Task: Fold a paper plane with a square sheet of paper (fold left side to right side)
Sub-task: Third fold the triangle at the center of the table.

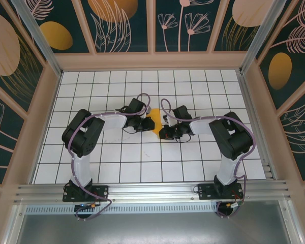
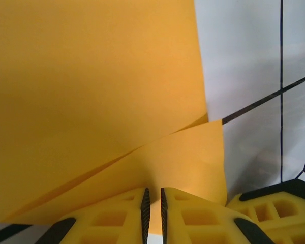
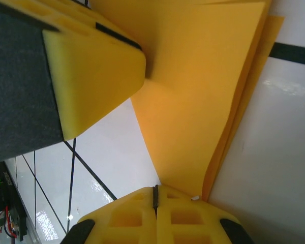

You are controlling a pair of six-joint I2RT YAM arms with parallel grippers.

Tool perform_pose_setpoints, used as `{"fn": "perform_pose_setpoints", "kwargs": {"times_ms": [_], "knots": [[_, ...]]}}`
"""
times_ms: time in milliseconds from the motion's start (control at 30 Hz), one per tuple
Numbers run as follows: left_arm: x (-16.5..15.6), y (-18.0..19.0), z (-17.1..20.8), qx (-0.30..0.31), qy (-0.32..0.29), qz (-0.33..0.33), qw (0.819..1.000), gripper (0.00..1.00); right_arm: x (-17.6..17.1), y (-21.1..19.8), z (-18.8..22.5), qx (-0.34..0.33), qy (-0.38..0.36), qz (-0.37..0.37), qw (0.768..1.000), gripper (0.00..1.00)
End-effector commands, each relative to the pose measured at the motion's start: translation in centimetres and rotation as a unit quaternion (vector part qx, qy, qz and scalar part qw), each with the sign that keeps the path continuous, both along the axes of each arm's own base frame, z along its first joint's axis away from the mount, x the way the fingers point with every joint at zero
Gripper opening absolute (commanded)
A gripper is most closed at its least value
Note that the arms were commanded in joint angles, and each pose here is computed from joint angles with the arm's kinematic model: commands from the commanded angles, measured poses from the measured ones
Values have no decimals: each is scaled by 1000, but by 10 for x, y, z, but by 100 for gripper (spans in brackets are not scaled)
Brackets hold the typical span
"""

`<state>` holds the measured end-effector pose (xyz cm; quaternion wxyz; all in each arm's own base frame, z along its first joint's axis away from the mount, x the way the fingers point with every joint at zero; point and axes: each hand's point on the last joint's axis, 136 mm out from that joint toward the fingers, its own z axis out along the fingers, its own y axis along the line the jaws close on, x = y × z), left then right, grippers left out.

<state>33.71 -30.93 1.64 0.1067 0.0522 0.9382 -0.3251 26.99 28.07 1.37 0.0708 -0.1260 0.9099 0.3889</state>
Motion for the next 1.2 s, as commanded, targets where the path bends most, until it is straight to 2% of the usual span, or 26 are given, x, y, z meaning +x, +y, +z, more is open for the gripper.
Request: {"fn": "perform_pose_setpoints", "kwargs": {"times_ms": [0,100,233,433,533,800,1167], "knots": [[14,16,-18,57,-11,26,998,18,-35,-49,-56,-130,77,-30,988,0],[11,23,-32,76,0,33,997,18,-37,-51,-51,-130,76,-28,988,0],[6,22,-37,72,8,29,997,18,-34,-53,-30,-125,61,-29,990,0],[5,19,-36,61,10,26,998,18,-11,-30,22,-56,24,-52,997,0],[5,16,-34,55,11,26,998,17,-1,-15,34,-30,19,-71,997,0],[4,15,-33,51,12,24,998,17,19,15,28,0,46,-118,992,0],[5,14,-31,50,12,22,998,17,31,22,15,-2,61,-132,989,0]]}}
